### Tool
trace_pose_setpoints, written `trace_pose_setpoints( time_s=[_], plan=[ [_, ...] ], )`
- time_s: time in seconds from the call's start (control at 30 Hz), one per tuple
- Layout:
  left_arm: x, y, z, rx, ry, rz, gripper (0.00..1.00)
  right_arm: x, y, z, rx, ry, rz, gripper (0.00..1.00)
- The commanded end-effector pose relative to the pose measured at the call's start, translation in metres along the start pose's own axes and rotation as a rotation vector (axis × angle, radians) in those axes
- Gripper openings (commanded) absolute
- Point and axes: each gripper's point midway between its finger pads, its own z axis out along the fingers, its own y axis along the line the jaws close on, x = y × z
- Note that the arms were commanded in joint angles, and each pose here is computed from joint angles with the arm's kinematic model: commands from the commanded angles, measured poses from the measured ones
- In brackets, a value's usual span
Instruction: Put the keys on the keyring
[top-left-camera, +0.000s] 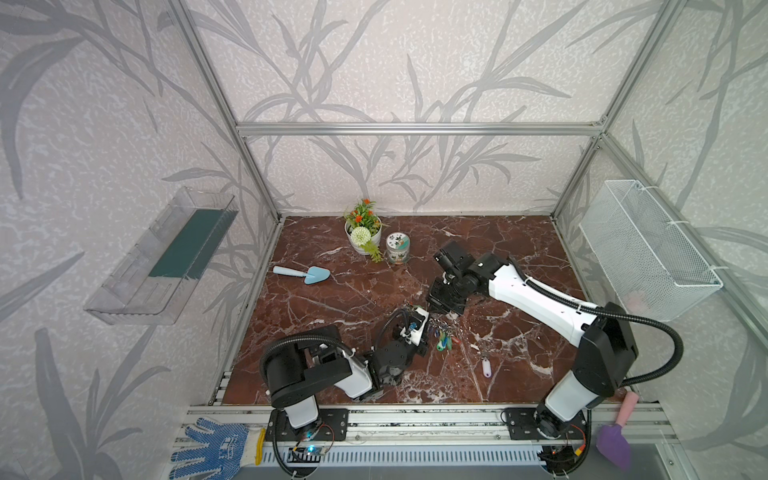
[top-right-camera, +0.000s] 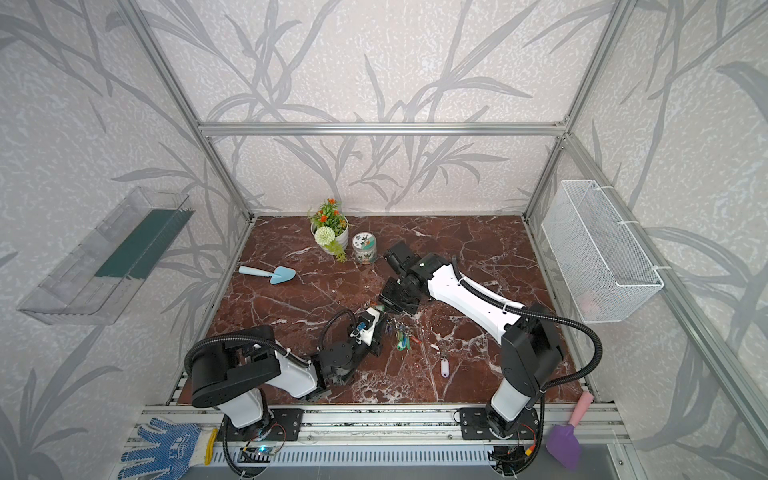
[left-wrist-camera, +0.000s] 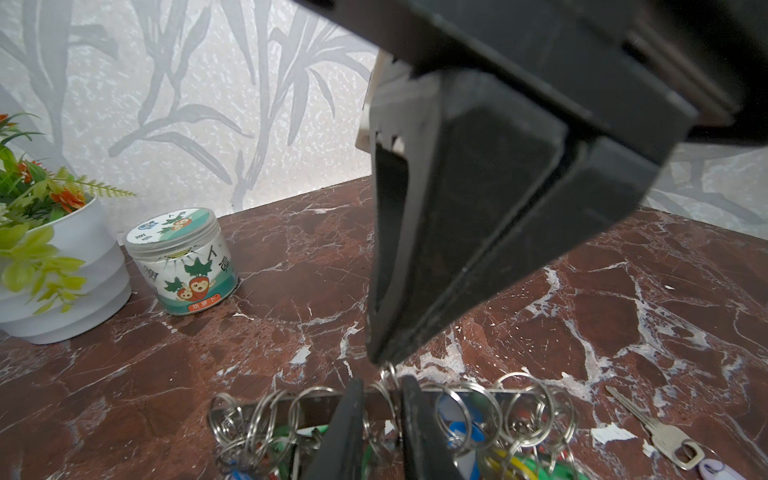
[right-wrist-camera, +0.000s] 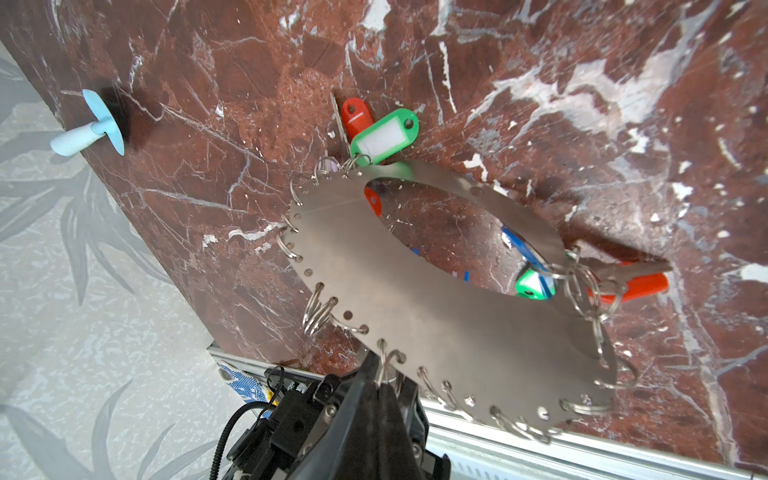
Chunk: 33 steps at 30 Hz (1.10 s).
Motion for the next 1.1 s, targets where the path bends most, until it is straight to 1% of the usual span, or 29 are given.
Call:
trace_pose_setpoints(
  time_s=[0.0, 0.2, 0.4, 0.57, 0.6, 0.63, 0.67, 0.8, 0.9, 0.93, 1.0, 1.07],
  plan=[
    [-0.008, 0.005, 0.004, -0.043, -0.028, -0.010, 0.18, 0.006, 0.002, -0.012, -0.035, 0.003, -0.014, 0.00],
    [-0.011, 0.008, 0.005, -0.064, -0.034, -0.026, 0.18, 0.007, 0.000, -0.011, -0.037, 0.005, -0.012, 0.00],
    [-0.010, 0.012, 0.005, -0.084, -0.034, -0.047, 0.13, 0.007, -0.001, -0.011, -0.039, 0.005, -0.016, 0.00],
    [-0.006, 0.018, 0.005, -0.104, -0.001, -0.108, 0.07, 0.008, -0.002, -0.012, -0.047, 0.003, -0.027, 0.00],
    [-0.004, 0.018, 0.005, -0.100, 0.011, -0.110, 0.05, 0.008, -0.002, -0.012, -0.049, 0.002, -0.028, 0.00],
    [-0.002, 0.017, 0.006, -0.094, 0.023, -0.108, 0.01, 0.008, -0.003, -0.012, -0.052, 0.001, -0.027, 0.00],
    [-0.001, 0.016, 0.006, -0.090, 0.030, -0.106, 0.00, 0.009, -0.003, -0.012, -0.051, 0.001, -0.027, 0.00],
    [0.000, 0.017, 0.005, -0.084, 0.034, -0.114, 0.00, 0.008, -0.003, -0.013, -0.053, -0.004, -0.034, 0.00],
    [0.000, 0.014, 0.005, -0.062, 0.044, -0.112, 0.00, 0.006, 0.001, -0.017, -0.064, -0.023, -0.064, 0.00],
    [-0.002, 0.013, 0.005, -0.055, 0.045, -0.112, 0.00, 0.004, 0.003, -0.019, -0.067, -0.035, -0.082, 0.01],
    [-0.003, 0.010, 0.004, -0.037, 0.055, -0.106, 0.00, 0.001, 0.008, -0.024, -0.086, -0.059, -0.131, 0.08],
    [-0.001, 0.010, 0.005, -0.020, 0.079, -0.092, 0.00, -0.005, 0.011, -0.029, -0.096, -0.099, -0.188, 0.26]
  ],
)
